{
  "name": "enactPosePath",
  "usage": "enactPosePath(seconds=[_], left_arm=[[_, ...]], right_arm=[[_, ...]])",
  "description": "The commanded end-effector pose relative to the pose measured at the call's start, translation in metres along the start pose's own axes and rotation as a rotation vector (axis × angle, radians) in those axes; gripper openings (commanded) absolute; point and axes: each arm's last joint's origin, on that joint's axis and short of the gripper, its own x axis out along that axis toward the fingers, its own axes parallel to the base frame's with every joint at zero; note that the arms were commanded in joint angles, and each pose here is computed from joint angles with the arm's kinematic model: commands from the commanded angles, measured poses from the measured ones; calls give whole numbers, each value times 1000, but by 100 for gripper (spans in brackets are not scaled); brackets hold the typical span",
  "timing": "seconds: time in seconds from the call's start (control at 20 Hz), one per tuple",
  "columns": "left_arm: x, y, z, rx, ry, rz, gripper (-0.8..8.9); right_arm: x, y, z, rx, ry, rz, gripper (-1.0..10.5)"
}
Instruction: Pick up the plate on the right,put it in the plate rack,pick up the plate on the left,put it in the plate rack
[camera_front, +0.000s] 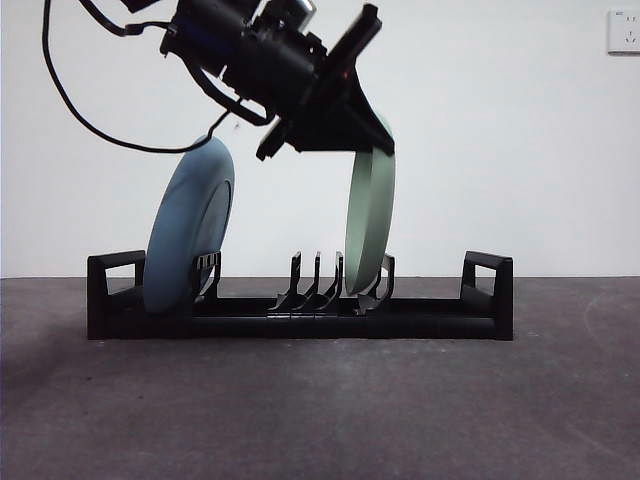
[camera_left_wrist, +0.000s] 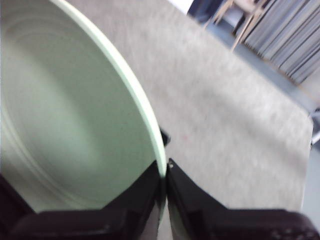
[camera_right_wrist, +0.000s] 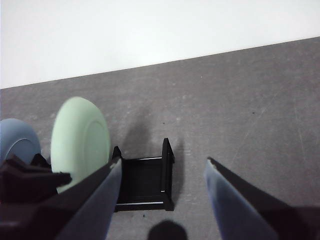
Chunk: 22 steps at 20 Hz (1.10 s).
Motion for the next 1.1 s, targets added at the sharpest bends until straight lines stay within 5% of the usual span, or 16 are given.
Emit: enactPosePath(seconds=[0.05,0.45,0.65,0.8,0.95,1.1], left_arm=[[5,0,-4,75,15,18,-1],[7,-3,-9,92,52,71,6],[7,-3,-13,79,87,75,163],[6,-2,-17,63,124,83,169],[3,-5,-16,55,132,57,322],[-17,-18,-4,83,113,14,267]], right_arm=[[0,0,0,-8,0,2,280],[0,0,0,-8,0,2,280],[0,0,0,-8,0,2,280],[0,0,0,-8,0,2,280],[2,0,-1,-9,14,6,280],[5,0,-4,-37,47,1,267]])
